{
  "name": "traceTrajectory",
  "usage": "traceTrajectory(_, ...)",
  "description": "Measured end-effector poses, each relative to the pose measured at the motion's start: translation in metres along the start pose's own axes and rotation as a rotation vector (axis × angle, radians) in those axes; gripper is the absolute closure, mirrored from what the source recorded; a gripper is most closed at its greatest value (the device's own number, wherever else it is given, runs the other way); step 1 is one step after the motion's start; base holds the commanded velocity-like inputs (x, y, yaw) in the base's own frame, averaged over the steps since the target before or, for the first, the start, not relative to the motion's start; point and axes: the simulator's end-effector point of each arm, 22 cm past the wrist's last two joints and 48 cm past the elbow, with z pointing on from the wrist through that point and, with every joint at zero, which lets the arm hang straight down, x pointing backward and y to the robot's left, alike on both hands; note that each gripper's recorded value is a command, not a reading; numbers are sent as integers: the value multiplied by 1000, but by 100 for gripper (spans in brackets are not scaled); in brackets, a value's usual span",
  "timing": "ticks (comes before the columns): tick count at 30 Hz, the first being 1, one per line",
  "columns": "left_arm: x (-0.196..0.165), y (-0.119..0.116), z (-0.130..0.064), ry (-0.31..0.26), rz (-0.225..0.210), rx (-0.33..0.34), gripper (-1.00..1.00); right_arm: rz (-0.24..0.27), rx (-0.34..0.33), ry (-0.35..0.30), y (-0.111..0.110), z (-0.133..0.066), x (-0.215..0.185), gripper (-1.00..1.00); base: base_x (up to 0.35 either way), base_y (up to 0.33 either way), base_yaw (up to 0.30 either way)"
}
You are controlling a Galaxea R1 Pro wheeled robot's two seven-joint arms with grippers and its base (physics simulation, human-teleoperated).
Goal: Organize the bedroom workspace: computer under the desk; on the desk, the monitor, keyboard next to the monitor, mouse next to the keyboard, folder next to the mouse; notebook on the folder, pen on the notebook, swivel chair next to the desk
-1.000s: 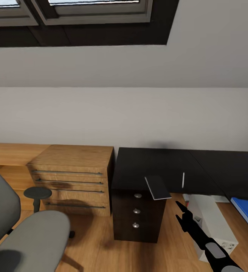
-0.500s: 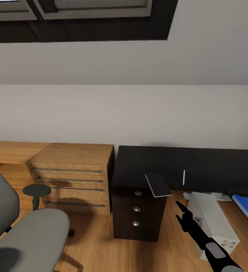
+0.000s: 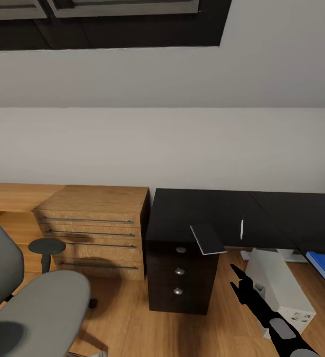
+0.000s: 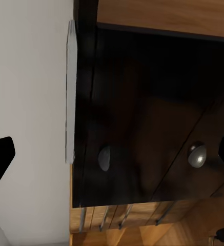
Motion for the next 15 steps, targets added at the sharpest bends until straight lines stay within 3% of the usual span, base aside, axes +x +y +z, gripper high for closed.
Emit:
traceTrajectory(7,-41,-24,2,-24,2,50,-100,1,1,2,-1,0,1,-100,0,0,0)
traceTrajectory(15,-44,-25,2,-25,-2,54,-100,-5,19,12,-5,1,7,-100,8,3,0)
